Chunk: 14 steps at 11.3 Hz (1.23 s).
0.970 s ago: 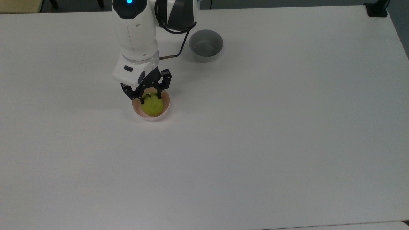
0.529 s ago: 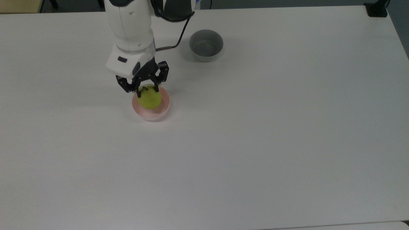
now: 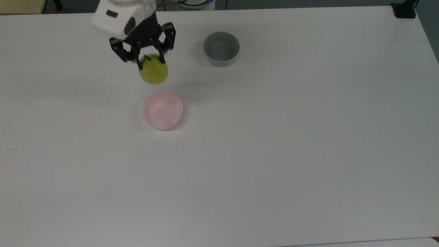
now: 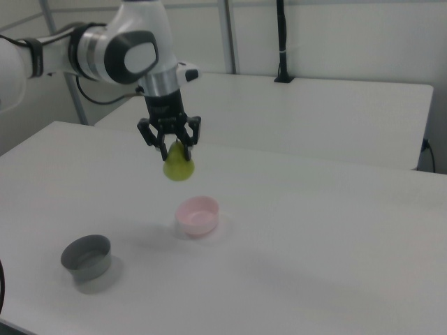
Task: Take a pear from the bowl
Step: 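Lift the held pear up out of the pink bowl, then carry the pear away from the bowls and lower it to the table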
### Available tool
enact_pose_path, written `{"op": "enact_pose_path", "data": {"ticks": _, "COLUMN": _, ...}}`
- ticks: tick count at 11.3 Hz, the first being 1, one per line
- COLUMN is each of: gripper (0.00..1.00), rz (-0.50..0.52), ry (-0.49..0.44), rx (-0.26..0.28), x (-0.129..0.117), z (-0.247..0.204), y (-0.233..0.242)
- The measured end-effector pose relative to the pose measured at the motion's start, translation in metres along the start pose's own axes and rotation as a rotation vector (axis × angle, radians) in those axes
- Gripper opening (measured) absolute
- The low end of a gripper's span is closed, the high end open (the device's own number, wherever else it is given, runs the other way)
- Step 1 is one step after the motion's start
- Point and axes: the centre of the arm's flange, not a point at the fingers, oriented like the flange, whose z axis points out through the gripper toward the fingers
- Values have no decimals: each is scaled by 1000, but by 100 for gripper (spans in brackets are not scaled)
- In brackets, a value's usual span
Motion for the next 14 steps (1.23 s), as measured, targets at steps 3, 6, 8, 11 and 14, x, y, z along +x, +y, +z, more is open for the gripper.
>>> {"op": "enact_pose_path", "data": {"ticks": 3, "gripper": 55, "rz": 25, "ry": -9, "rx": 36, "x": -14, "z": -52, "y": 1}}
{"op": "enact_pose_path", "data": {"ticks": 6, "gripper": 55, "rz": 47, "ry": 2, "rx": 32, "x": -40, "z": -76, "y": 28}}
{"op": "enact_pose_path", "data": {"ticks": 8, "gripper": 55, "rz": -15, "ry": 5, "rx": 30, "x": -58, "z": -77, "y": 58}}
{"op": "enact_pose_path", "data": {"ticks": 11, "gripper": 55, "rz": -117, "ry": 62, "rx": 4, "x": -74, "z": -76, "y": 97}}
{"op": "enact_pose_path", "data": {"ticks": 14, "gripper": 55, "rz": -57, "ry": 94, "rx": -19, "x": -77, "z": -43, "y": 143}}
